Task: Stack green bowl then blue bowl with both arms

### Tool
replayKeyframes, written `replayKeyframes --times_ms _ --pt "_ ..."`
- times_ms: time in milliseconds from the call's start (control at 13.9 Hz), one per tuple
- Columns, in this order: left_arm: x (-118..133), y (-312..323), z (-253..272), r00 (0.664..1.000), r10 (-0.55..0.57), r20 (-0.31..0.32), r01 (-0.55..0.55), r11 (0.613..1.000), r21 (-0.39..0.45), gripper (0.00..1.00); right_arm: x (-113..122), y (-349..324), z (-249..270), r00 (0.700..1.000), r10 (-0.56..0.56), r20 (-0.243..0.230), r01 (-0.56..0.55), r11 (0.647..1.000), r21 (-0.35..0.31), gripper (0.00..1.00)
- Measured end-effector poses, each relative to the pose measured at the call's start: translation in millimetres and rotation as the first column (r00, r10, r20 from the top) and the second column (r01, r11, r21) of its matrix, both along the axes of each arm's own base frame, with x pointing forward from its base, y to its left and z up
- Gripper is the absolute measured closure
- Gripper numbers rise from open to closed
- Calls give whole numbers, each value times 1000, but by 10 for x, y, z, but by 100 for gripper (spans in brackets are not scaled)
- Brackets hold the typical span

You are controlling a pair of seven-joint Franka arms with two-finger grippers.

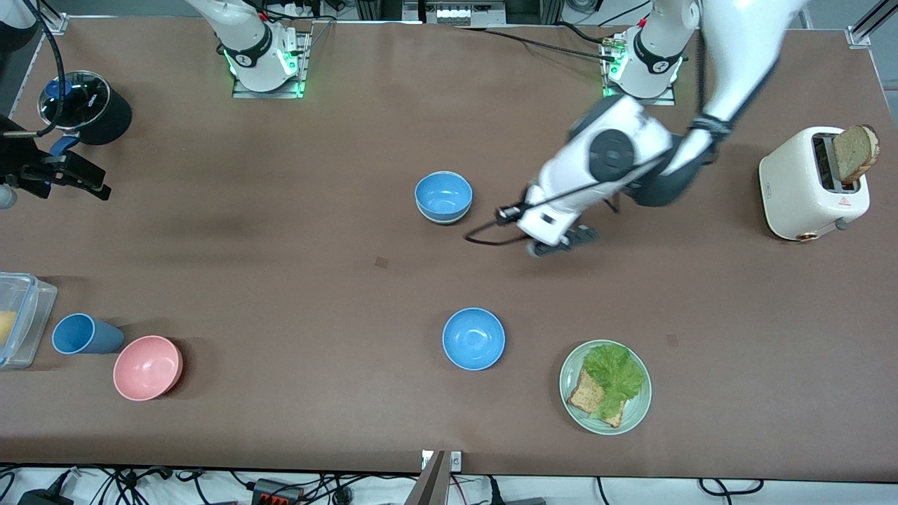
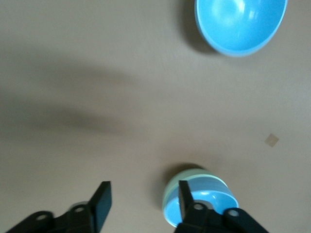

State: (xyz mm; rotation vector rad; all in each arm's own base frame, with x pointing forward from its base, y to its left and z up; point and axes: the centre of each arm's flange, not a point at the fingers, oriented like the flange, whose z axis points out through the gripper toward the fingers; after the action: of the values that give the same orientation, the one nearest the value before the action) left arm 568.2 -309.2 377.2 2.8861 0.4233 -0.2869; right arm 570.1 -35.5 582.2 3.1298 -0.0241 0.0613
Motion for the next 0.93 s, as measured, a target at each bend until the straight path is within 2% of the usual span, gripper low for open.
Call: replayKeyframes --times_ms 216,287,503,647,934 --pt "421 759 385 990 -143 14 143 990 -6 4 -1 -1 4 1000 0 1 0 1000 0 0" --pt "536 1021 481 985 -169 28 169 986 -13 0 -1 -1 4 1000 0 1 0 1000 0 0" --pt "753 1720 482 959 -273 78 276 961 -31 0 -1 -1 4 1000 0 0 0 1000 0 0" --pt "853 2095 439 949 -299 96 302 953 -15 0 -3 -1 3 1000 0 -1 0 1000 0 0" --pt "846 2524 803 933 -332 137 316 940 127 0 -3 5 0 1000 1 -3 -1 1000 0 0"
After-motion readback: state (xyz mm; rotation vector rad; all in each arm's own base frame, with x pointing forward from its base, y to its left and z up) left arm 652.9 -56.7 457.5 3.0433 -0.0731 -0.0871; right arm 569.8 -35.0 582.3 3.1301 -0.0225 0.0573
